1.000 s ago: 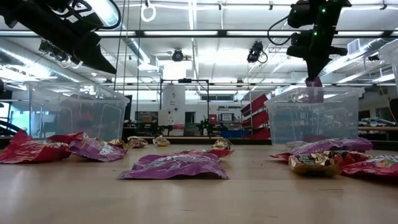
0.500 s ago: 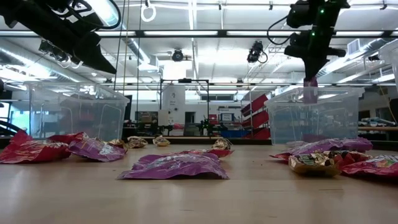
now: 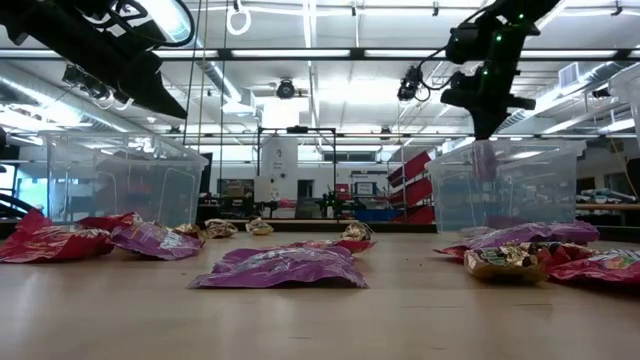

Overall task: Sort candy
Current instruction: Put the purple candy into the top right transparent bin

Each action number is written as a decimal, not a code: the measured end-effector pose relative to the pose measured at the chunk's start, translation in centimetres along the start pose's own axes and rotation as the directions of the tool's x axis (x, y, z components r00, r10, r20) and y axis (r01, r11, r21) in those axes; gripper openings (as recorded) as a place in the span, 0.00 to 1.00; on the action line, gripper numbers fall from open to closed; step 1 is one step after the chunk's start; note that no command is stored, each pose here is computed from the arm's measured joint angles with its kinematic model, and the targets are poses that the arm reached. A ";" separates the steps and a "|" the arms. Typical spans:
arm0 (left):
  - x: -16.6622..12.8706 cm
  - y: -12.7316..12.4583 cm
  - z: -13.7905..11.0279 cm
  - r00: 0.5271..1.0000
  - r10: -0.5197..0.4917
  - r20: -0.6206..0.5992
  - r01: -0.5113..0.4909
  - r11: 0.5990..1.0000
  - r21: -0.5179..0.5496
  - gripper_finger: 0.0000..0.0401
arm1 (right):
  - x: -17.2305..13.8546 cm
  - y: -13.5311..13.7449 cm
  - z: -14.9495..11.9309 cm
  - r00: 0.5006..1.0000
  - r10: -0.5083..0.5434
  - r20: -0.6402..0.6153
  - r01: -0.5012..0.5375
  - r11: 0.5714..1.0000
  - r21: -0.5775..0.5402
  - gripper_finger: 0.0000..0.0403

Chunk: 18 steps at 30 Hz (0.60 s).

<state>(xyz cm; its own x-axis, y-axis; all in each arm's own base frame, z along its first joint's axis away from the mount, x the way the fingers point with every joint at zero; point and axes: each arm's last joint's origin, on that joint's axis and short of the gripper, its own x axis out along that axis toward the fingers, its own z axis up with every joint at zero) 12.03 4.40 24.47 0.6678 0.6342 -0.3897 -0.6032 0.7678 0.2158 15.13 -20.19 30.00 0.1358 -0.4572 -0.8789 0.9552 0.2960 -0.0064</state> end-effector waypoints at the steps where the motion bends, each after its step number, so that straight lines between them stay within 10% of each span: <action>1: 0.0 0.0 0.0 1.000 0.000 0.000 0.000 1.000 0.000 0.02 | 0.2 0.1 0.1 1.000 0.013 -0.001 -0.013 1.000 0.001 0.00; 18: 0.0 0.0 0.0 1.000 0.000 0.000 0.000 1.000 0.001 0.02 | 4.0 1.4 1.0 0.993 0.085 -0.087 -0.086 0.996 0.000 0.00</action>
<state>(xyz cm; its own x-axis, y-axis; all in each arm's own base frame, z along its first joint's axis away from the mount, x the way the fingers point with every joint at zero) 12.03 4.40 24.47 0.6680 0.6338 -0.3899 -0.6027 0.7681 0.2162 17.31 -22.48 26.95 0.1934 -0.3554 -0.9145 0.9401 0.3337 0.0692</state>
